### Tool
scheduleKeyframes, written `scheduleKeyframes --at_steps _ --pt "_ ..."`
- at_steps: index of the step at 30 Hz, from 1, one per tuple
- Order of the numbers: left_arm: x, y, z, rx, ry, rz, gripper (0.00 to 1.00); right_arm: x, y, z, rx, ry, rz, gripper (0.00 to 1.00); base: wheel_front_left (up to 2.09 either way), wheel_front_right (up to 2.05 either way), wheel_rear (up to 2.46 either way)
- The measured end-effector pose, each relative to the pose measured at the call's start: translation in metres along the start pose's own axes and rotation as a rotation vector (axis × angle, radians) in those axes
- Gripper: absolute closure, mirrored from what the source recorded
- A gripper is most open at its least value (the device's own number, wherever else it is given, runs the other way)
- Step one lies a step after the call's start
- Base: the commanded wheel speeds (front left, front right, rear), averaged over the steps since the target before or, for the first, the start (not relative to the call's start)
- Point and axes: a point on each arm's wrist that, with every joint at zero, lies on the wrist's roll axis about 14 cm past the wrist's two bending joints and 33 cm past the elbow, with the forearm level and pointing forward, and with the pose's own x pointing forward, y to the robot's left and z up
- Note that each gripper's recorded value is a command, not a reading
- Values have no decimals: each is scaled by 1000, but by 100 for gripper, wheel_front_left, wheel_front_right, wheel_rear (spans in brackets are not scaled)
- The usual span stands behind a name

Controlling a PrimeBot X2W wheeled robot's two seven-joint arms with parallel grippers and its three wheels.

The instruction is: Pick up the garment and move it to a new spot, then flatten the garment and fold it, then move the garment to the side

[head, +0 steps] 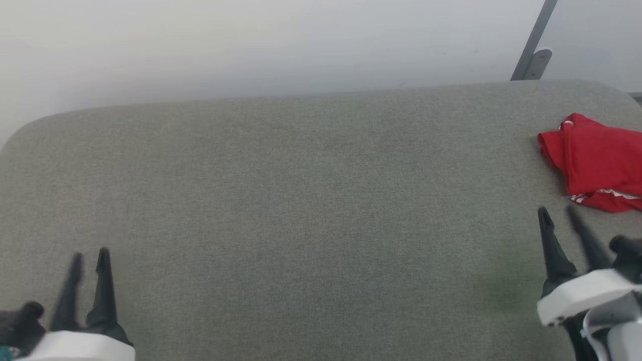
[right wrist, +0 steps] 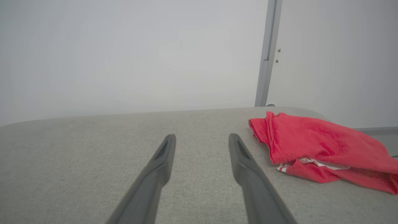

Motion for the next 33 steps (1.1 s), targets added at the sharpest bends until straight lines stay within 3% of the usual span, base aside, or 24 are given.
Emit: scheduleKeyframes --at_steps 7,33 --pt "-12 -4 -28 -72 81 30 100 -15 3 -34 69 100 -23 100 0 0 0" --pt "-10 -13 -39 -474 129 95 100 -14 7 -37 513 100 -89 100 0 0 0"
